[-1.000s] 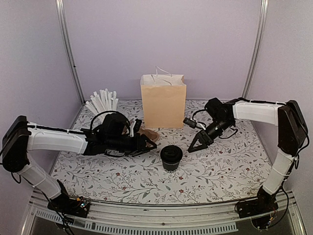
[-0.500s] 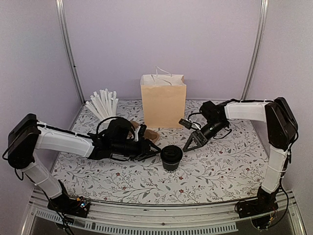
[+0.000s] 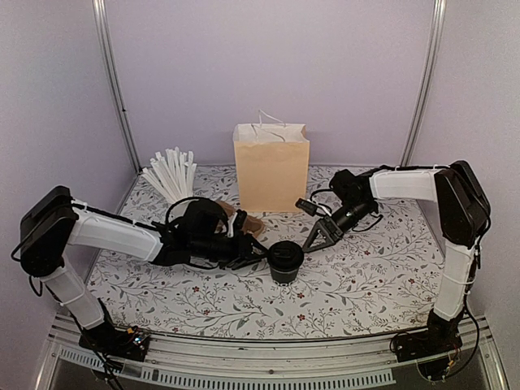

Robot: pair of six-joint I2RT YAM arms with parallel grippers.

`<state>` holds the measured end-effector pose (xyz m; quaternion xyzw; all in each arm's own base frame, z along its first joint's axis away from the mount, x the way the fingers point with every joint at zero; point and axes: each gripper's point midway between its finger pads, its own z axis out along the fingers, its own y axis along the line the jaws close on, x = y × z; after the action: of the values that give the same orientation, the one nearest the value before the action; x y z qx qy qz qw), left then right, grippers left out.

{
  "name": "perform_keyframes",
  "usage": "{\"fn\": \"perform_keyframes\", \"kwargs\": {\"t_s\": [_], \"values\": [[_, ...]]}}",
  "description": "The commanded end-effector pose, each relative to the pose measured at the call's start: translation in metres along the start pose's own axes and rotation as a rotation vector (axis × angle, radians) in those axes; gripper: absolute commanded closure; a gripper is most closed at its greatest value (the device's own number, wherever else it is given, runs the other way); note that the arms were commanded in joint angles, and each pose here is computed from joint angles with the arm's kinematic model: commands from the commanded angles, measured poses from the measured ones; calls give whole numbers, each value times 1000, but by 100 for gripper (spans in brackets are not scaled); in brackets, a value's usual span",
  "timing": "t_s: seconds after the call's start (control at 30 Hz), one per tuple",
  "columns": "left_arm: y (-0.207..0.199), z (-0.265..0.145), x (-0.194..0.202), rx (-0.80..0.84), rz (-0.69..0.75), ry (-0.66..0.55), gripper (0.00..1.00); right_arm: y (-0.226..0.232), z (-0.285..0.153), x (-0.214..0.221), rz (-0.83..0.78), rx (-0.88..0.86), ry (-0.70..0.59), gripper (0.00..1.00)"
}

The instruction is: Pack the takeout coffee

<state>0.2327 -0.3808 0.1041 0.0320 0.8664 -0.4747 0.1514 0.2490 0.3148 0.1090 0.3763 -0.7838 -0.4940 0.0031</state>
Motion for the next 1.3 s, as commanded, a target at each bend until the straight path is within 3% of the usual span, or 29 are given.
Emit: {"fn": "perform_keyframes", "kwargs": {"t_s": [0.0, 0.3, 0.47, 0.63, 0.7, 1.0, 1.27], "values": [[-8, 6, -1, 24, 12, 8, 60, -2, 9, -2, -3, -2, 24, 52], [35, 11, 22, -116, -40, 91, 63, -29, 21, 12, 77, 52, 76, 55], [92, 14, 54, -321, -49, 228, 78, -71, 34, 44, 178, 203, 162, 58], [149, 11, 93, -464, -104, 359, 89, -124, 31, 84, 275, 441, 267, 76], [159, 12, 102, -456, -133, 382, 93, -130, 31, 90, 292, 465, 280, 78], [132, 18, 72, -430, -37, 318, 99, -90, 37, 57, 170, 319, 220, 76], [56, 18, 35, -300, 109, 193, 96, -28, 13, 12, -7, 211, 111, 65]]}}
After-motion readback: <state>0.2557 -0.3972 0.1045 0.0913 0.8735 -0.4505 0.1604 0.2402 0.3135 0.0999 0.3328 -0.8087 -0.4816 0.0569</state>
